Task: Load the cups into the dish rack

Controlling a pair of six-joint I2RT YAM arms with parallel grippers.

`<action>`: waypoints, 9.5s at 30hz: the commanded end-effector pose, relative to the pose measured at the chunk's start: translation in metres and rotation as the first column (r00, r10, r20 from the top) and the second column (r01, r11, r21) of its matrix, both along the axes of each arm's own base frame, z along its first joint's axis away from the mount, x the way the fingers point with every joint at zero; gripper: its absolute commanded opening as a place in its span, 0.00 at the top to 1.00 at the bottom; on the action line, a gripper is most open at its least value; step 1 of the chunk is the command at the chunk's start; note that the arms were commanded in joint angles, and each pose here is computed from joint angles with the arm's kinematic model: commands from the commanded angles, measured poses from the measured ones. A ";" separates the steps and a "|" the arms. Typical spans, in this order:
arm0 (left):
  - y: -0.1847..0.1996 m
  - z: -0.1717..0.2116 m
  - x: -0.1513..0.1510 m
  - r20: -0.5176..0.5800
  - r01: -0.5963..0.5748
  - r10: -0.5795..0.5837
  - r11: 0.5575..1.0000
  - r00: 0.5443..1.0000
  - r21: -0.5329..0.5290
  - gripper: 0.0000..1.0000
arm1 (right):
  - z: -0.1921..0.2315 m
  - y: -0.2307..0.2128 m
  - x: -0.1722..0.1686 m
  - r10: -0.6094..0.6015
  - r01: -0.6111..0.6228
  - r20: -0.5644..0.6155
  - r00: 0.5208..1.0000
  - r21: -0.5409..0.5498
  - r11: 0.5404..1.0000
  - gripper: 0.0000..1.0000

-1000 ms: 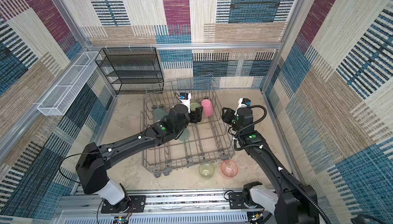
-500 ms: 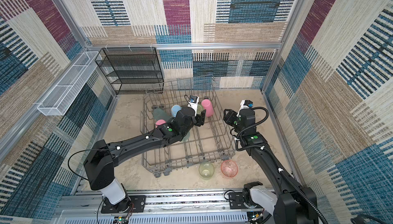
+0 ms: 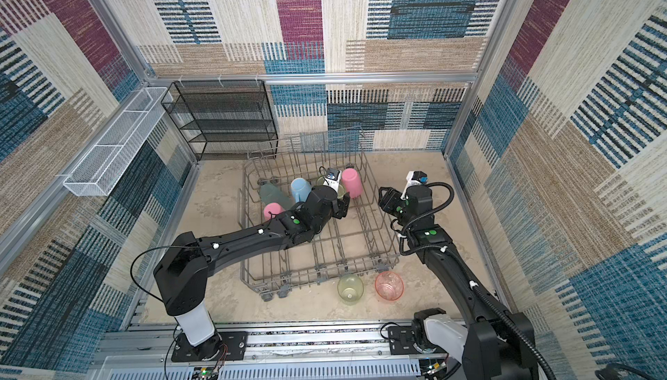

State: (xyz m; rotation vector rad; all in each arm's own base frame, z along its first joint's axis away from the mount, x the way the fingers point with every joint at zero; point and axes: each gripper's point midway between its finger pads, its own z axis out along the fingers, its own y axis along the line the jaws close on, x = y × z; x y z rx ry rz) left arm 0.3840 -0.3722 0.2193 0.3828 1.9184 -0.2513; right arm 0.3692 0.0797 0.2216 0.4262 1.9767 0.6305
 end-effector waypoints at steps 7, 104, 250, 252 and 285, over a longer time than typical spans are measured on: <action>0.006 -0.013 0.006 0.045 -0.032 0.032 0.999 0.998 0.007 0.29 | 0.010 0.005 0.006 0.029 -0.029 0.045 0.999 0.000 1.000 0.41; -0.001 0.041 -0.047 -0.199 0.290 -0.288 0.957 0.937 -0.019 0.00 | 0.013 -0.003 -0.017 0.064 -0.082 -0.118 0.991 -0.159 0.984 0.33; 0.129 0.015 -0.083 -0.447 0.249 -0.224 0.969 0.866 -0.003 0.09 | -0.118 0.162 -0.279 0.510 -0.844 -0.673 0.536 -0.402 0.355 0.82; 0.129 0.016 -0.083 -0.444 0.249 -0.225 0.968 0.867 -0.004 0.08 | -0.116 0.163 -0.278 0.515 -0.842 -0.667 0.539 -0.404 0.358 0.84; 0.131 0.011 -0.080 -0.450 0.235 -0.205 0.972 0.869 0.011 0.08 | -0.091 0.168 -0.273 0.532 -0.839 -0.649 0.544 -0.436 0.325 1.00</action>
